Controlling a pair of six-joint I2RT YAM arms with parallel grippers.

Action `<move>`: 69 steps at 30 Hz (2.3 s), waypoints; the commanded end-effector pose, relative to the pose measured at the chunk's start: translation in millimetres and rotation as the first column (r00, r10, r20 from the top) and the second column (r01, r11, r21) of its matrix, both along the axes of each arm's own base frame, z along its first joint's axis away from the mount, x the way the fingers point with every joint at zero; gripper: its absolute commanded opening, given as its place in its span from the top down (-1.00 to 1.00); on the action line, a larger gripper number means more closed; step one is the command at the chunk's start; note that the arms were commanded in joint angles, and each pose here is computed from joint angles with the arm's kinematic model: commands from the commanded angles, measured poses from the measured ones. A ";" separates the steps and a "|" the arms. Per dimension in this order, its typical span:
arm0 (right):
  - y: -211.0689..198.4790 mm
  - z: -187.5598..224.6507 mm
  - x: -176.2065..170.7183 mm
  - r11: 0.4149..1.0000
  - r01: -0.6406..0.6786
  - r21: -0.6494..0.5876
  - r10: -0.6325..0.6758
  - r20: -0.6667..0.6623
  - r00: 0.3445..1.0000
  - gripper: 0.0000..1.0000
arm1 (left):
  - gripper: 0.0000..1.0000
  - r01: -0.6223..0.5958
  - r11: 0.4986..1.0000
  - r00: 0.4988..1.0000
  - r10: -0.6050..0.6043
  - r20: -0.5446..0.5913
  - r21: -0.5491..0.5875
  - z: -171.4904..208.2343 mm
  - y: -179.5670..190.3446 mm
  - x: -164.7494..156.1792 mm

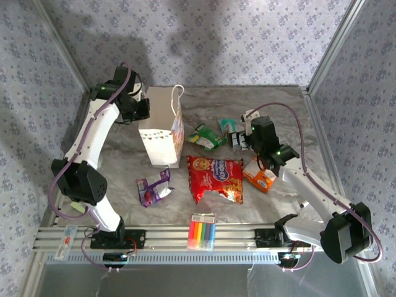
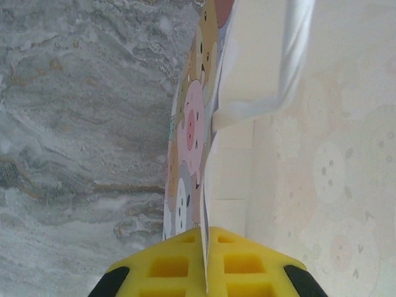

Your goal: Place the snacks into the paper bag

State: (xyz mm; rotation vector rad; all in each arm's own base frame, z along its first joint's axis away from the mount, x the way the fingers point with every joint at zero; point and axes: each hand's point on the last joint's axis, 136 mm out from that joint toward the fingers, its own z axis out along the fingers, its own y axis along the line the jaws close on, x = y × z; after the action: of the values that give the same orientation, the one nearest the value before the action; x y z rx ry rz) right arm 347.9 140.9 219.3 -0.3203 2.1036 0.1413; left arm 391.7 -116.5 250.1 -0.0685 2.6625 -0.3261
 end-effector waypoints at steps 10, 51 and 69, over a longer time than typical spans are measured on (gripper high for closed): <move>-3.3 12.4 -18.3 0.998 0.006 0.059 -0.003 -0.053 0.999 -0.97 | 0.39 -0.081 0.996 0.997 0.082 0.007 -0.026 9.0 -6.1 -13.5; 14.3 -105.9 -155.5 0.877 0.204 0.434 0.163 -0.670 0.724 -1.00 | -0.29 -0.104 0.994 0.983 0.101 0.152 0.014 42.8 15.1 -33.8; 21.4 -142.8 -157.0 0.821 0.292 0.491 0.196 -0.721 0.664 -1.00 | -0.29 -0.107 0.994 0.985 0.101 0.139 0.031 37.5 16.9 -33.0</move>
State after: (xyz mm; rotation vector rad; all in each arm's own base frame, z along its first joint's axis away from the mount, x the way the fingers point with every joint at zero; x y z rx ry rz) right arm 190.1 158.9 78.8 0.2038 2.7415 0.9732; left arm 357.5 -99.9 286.1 -0.1821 2.5234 -0.2554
